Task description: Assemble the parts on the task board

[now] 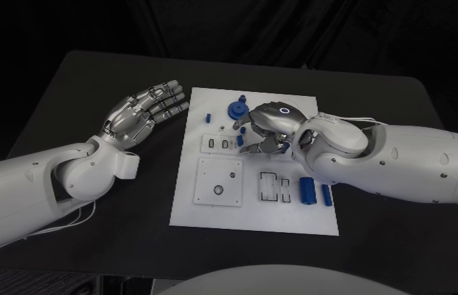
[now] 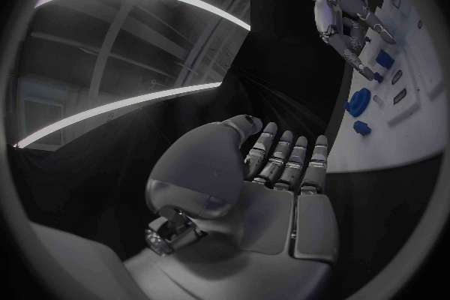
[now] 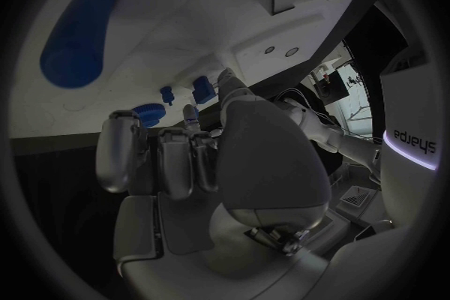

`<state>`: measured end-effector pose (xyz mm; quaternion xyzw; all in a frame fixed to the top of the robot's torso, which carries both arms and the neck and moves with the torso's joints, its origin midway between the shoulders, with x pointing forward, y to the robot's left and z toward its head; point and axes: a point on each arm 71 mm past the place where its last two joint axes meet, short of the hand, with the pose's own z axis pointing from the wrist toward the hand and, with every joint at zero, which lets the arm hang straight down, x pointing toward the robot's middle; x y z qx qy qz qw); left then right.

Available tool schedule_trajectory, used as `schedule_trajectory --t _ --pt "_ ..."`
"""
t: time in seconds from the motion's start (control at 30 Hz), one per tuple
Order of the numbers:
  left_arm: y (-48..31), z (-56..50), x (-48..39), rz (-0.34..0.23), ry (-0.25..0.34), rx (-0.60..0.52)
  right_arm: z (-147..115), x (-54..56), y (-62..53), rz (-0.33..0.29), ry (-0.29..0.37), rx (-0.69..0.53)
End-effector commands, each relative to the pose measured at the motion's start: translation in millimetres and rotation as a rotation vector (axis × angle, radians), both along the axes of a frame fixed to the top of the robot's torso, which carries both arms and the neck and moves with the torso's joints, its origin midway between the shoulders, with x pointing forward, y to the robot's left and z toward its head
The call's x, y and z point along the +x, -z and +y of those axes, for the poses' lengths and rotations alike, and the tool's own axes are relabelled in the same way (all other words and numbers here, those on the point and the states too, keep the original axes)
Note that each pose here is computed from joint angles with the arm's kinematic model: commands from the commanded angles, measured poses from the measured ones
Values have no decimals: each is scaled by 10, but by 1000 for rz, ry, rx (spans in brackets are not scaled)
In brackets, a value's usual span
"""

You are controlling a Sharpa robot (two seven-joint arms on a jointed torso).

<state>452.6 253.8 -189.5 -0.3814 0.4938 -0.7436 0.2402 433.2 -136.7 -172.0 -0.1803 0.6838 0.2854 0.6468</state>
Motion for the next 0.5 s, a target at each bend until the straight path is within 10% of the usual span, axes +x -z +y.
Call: schedule_trajectory --t 0.03,0.23,0.5 --pt "-85 -10 -22 -97 -20 -59 -43 -22 -122 -44 -44 104" --pt "-109 -19 -26 -112 -24 -17 -250 36 -326 -80 -33 213" --pt "-347 -66 163 -241 -1 121 -608 140 -455 -119 -6 297"
